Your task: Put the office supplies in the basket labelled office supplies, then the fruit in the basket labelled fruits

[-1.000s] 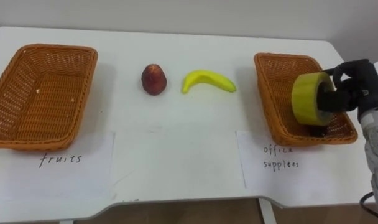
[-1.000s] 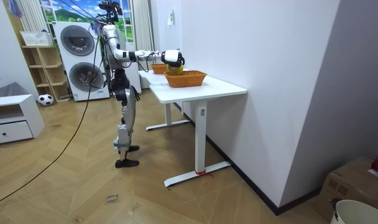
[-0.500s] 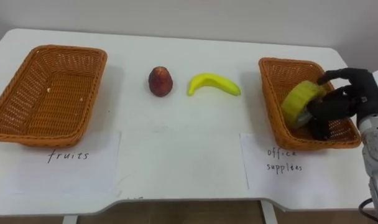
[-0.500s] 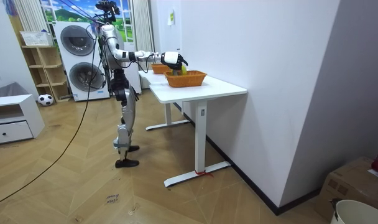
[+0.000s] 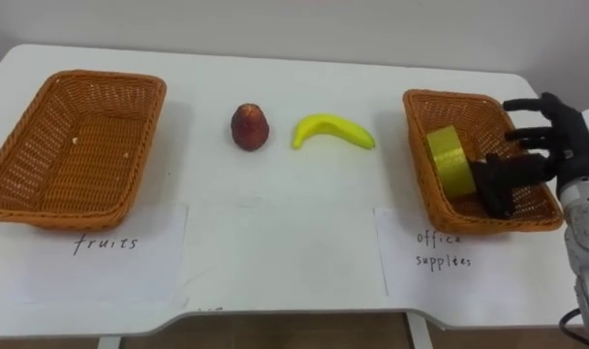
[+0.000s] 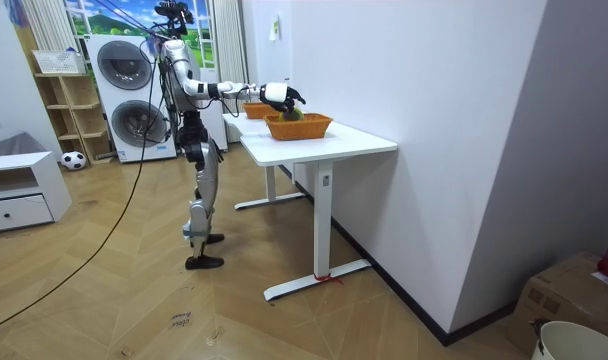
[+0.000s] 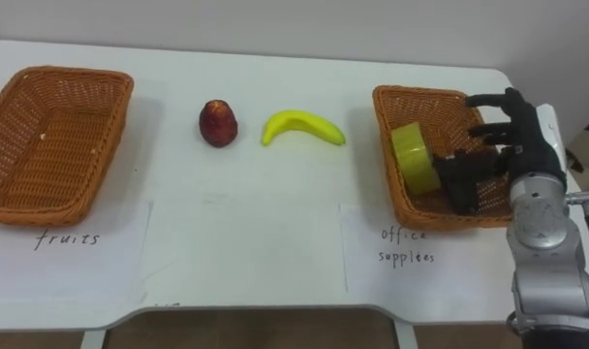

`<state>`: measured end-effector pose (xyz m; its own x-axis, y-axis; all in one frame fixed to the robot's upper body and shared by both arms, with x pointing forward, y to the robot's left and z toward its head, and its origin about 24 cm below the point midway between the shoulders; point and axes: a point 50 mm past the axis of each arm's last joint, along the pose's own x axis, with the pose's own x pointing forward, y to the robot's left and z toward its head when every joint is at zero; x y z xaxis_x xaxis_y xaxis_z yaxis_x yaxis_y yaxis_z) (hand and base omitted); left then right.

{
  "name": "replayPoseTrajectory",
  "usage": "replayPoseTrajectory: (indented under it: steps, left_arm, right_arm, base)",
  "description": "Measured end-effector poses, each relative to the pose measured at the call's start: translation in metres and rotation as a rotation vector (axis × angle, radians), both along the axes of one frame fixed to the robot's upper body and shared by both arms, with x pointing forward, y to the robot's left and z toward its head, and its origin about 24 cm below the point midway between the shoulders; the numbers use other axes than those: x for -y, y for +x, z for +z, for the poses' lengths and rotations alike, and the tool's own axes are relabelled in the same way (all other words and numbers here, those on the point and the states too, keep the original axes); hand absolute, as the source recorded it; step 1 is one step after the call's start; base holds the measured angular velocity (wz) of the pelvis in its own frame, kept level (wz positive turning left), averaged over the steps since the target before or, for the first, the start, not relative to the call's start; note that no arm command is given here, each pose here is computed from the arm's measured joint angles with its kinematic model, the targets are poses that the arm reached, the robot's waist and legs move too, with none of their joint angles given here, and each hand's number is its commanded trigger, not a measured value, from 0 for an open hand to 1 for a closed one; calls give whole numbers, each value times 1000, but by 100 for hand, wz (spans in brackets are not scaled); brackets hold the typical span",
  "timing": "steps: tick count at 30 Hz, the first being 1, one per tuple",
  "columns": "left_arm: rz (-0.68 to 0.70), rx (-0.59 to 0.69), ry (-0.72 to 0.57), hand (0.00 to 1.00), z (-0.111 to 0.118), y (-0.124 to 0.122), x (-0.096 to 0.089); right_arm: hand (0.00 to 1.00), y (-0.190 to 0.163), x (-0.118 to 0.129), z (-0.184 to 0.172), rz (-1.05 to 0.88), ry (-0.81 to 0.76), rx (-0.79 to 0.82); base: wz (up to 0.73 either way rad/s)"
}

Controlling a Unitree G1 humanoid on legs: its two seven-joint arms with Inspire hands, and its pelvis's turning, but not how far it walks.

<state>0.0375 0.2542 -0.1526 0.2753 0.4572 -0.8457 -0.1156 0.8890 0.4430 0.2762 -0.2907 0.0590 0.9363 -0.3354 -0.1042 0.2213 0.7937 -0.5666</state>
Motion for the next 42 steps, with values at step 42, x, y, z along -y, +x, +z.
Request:
replayPoseTrajectory:
  steps: [42]
  left_arm:
    - [-4, -41, 22, 0, 2, -9, -12]
  right_arm:
    - [0, 21, -29, 80, 183, 47, 299]
  base:
    - [3]
